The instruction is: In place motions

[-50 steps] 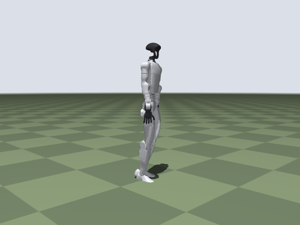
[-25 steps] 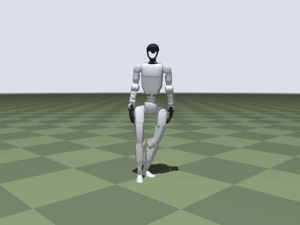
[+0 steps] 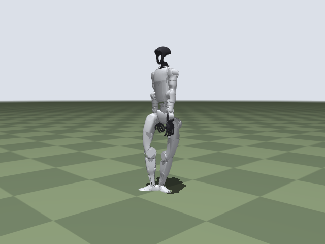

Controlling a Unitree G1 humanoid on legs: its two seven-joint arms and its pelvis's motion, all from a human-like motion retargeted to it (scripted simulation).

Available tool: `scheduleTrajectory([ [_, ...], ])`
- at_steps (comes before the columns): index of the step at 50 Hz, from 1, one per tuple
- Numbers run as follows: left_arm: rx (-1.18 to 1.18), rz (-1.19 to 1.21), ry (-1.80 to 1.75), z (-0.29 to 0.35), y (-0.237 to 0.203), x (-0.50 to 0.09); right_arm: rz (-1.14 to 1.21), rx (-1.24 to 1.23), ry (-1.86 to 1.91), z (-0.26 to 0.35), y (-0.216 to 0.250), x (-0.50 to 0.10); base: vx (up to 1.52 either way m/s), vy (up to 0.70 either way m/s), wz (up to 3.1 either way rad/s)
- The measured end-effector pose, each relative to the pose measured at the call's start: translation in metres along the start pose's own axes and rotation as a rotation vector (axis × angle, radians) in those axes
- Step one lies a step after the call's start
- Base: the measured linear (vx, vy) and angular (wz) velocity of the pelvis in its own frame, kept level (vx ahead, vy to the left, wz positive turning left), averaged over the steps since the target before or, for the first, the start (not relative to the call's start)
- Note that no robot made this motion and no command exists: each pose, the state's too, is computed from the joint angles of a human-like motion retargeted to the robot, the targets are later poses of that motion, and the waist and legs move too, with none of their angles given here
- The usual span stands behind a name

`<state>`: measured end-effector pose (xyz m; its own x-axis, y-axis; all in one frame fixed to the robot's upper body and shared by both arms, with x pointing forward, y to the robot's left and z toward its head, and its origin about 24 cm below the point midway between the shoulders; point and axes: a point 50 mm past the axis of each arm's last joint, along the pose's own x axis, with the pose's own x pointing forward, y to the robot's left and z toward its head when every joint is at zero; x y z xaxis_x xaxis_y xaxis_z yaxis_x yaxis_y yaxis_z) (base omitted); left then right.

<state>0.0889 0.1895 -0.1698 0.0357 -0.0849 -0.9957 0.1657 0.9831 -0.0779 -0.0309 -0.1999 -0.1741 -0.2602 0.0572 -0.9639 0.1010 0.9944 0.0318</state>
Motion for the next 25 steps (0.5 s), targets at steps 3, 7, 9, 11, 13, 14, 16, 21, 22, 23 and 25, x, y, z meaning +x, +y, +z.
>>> scheduleTrajectory([
  [3,0.033,-0.018,-0.043,0.012,-0.005,0.000,0.029,0.009,0.002,-0.005,0.006,0.002,0.28,-0.05,-0.28],
  [7,0.094,-0.021,-0.089,0.017,-0.012,0.001,0.027,-0.007,-0.004,-0.001,0.006,0.002,0.31,-0.02,-0.79],
  [9,0.106,-0.021,-0.077,0.010,-0.014,0.003,0.005,-0.050,-0.028,0.009,0.002,-0.001,0.36,-0.01,-1.04],
  [11,0.104,-0.026,-0.038,-0.003,-0.017,0.005,-0.021,-0.110,-0.070,0.025,-0.001,-0.005,0.32,0.04,-0.90],
  [13,0.095,-0.038,0.015,-0.017,-0.020,0.007,-0.038,-0.162,-0.122,0.041,-0.002,-0.009,0.36,0.01,-0.60],
  [14,0.090,-0.044,0.041,-0.024,-0.021,0.007,-0.042,-0.182,-0.147,0.049,-0.002,-0.011,0.37,0.00,-0.44],
  [16,0.074,-0.055,0.101,-0.040,-0.022,0.008,-0.043,-0.214,-0.204,0.065,0.000,-0.016,0.35,0.02,-0.46],
  [21,-0.008,-0.066,0.205,-0.075,-0.025,0.007,-0.011,-0.239,-0.305,0.092,0.015,-0.025,0.31,0.02,-0.46],
  [22,-0.031,-0.061,0.211,-0.080,-0.025,0.007,0.000,-0.240,-0.318,0.096,0.018,-0.026,0.31,0.01,-0.58],
  [23,-0.054,-0.056,0.212,-0.084,-0.024,0.007,0.011,-0.242,-0.328,0.099,0.021,-0.027,0.37,-0.03,-1.02],
  [25,-0.109,-0.047,0.221,-0.097,-0.023,0.006,0.036,-0.263,-0.333,0.103,0.027,-0.028,0.46,-0.10,-1.80],
])
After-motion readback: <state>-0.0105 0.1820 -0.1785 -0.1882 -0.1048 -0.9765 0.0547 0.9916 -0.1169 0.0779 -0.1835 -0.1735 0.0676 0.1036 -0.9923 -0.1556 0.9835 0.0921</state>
